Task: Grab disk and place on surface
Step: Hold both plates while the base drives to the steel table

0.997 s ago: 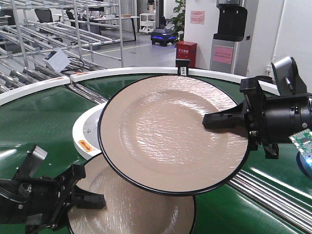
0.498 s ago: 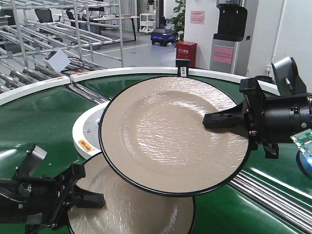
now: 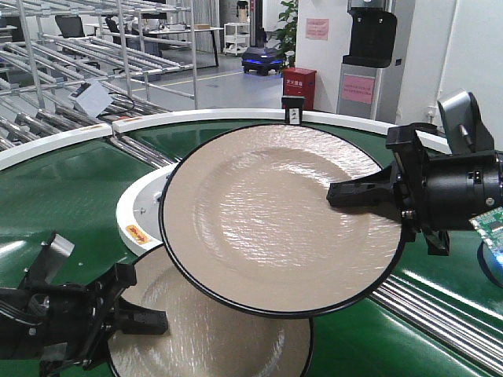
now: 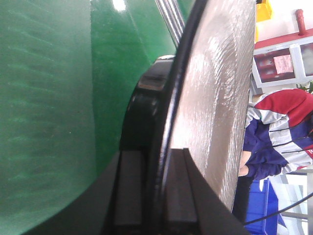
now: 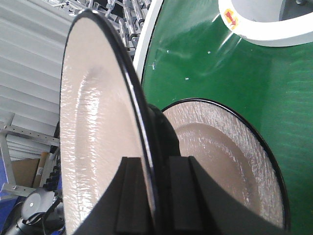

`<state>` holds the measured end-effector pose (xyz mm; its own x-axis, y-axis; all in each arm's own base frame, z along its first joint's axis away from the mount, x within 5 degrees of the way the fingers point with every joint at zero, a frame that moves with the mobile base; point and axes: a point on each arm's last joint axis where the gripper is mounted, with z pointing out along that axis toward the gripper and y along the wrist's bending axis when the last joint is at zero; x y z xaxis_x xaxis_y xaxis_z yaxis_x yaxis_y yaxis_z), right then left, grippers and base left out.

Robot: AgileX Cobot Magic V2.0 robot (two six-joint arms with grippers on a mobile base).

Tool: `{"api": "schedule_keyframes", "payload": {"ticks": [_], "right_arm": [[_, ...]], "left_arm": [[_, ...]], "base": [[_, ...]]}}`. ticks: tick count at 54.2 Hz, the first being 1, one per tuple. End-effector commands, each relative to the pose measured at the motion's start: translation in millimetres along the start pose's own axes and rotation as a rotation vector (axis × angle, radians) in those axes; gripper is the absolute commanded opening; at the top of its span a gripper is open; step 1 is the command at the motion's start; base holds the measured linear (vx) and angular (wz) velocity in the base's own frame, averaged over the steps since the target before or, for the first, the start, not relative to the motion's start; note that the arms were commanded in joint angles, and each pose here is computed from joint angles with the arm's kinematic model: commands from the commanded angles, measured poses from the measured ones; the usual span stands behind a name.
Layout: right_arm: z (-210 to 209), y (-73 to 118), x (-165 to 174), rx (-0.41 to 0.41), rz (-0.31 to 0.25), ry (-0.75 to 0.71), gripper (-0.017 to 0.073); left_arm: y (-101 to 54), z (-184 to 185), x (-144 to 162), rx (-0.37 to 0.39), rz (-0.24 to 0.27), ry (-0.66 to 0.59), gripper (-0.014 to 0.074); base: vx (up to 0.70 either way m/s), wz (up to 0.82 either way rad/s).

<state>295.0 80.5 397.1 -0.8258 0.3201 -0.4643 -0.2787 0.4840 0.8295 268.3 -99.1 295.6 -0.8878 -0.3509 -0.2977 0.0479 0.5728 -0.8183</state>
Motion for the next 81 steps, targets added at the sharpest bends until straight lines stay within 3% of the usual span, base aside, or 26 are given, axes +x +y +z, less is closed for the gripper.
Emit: {"api": "schedule_keyframes", "payload": {"ticks": [1,47,81], "right_arm": [[-15.5,30.4,-7.9,-0.121,-0.001,-0.098,-0.0008],[-15.5,30.4,-7.9,-0.121,-0.001,-0.098,-0.0008],[-15.5,30.4,-7.9,-0.121,-0.001,-0.098,-0.0008]], "left_arm": [[-24.2,-12.0,-4.1,0.114,-0.038,-0.059,-0.0001],[-24.2,-12.0,-4.0,0.114,-0.038,-0.058,-0.0001],[-24.2,-12.0,-4.1,0.114,-0.038,-0.059,0.0000]], "base": [[-0.03,-0.03],[-0.16,-0.12],[-0.15,-0.48]]}}
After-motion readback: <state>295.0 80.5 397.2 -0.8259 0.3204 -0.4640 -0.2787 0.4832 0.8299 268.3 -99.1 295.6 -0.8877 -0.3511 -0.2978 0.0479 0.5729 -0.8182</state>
